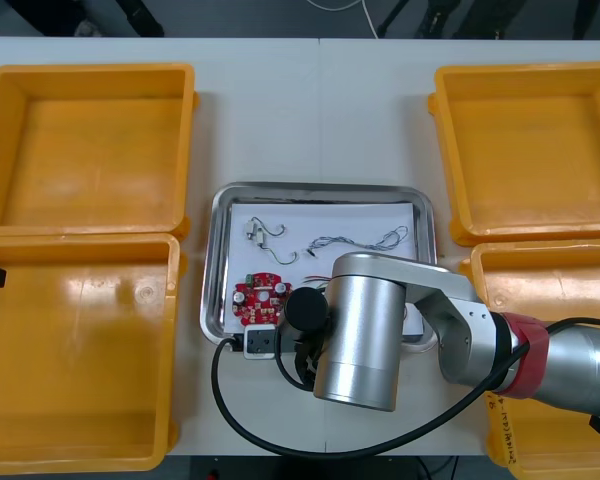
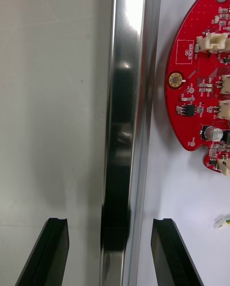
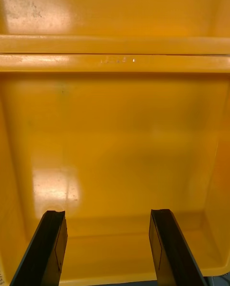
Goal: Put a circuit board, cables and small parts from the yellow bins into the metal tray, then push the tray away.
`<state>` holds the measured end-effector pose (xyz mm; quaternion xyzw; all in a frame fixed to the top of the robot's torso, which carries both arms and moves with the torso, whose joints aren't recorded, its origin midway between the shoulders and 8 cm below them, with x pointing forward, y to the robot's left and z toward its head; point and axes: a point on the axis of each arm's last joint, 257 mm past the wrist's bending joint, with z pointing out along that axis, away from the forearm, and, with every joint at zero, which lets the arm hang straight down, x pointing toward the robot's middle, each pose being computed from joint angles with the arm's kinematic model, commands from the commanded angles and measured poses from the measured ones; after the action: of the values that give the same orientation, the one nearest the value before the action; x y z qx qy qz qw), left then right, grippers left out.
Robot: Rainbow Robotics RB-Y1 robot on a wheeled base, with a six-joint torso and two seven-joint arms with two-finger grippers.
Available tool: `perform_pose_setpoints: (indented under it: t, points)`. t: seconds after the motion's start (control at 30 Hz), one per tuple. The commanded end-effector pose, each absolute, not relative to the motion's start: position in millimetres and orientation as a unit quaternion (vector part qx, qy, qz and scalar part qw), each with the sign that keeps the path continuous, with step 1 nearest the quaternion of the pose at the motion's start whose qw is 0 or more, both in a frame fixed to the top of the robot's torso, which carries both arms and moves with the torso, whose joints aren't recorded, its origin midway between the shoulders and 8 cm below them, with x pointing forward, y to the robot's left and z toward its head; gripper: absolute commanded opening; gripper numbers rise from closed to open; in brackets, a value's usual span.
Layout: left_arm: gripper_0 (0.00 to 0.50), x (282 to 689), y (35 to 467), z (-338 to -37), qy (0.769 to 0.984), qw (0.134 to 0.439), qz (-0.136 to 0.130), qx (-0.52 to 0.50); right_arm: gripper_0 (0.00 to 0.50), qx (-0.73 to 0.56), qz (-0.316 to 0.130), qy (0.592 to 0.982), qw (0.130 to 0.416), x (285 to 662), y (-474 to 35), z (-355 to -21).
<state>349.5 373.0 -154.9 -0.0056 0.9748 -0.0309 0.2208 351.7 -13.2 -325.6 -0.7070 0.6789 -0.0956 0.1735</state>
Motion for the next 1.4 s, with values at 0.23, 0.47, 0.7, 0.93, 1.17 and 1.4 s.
perform_pose_setpoints:
  t: [0.23, 0.47, 0.7, 0.93, 1.17, 1.4]
  points:
    - [0.5, 345, 386, -142, 0.973, 0.228, 0.005, 0.039, 0.426, -0.703, -0.082, 0.682, 0.185, 341, 4, -326]
    - [0.5, 345, 386, -142, 0.973, 0.228, 0.005, 0.039, 0.179, -0.701, -0.087, 0.682, 0.19, 343, 4, -322]
    - [0.5, 345, 386, -142, 0.973, 0.228, 0.005, 0.039, 0.042, -0.702, -0.094, 0.677, 0.2, 345, 6, -317]
    - [0.5, 345, 386, -142, 0.973, 0.228, 0.005, 0.039, 0.0, -0.7, -0.106, 0.672, 0.216, 353, 8, -310]
    - [0.5, 345, 386, -142, 0.973, 0.228, 0.005, 0.039, 0.0, -0.699, -0.108, 0.665, 0.239, 365, 13, -300]
    - [0.5, 345, 386, -142, 0.973, 0.228, 0.005, 0.039, 0.0, -0.699, -0.128, 0.657, 0.252, 383, 8, -287]
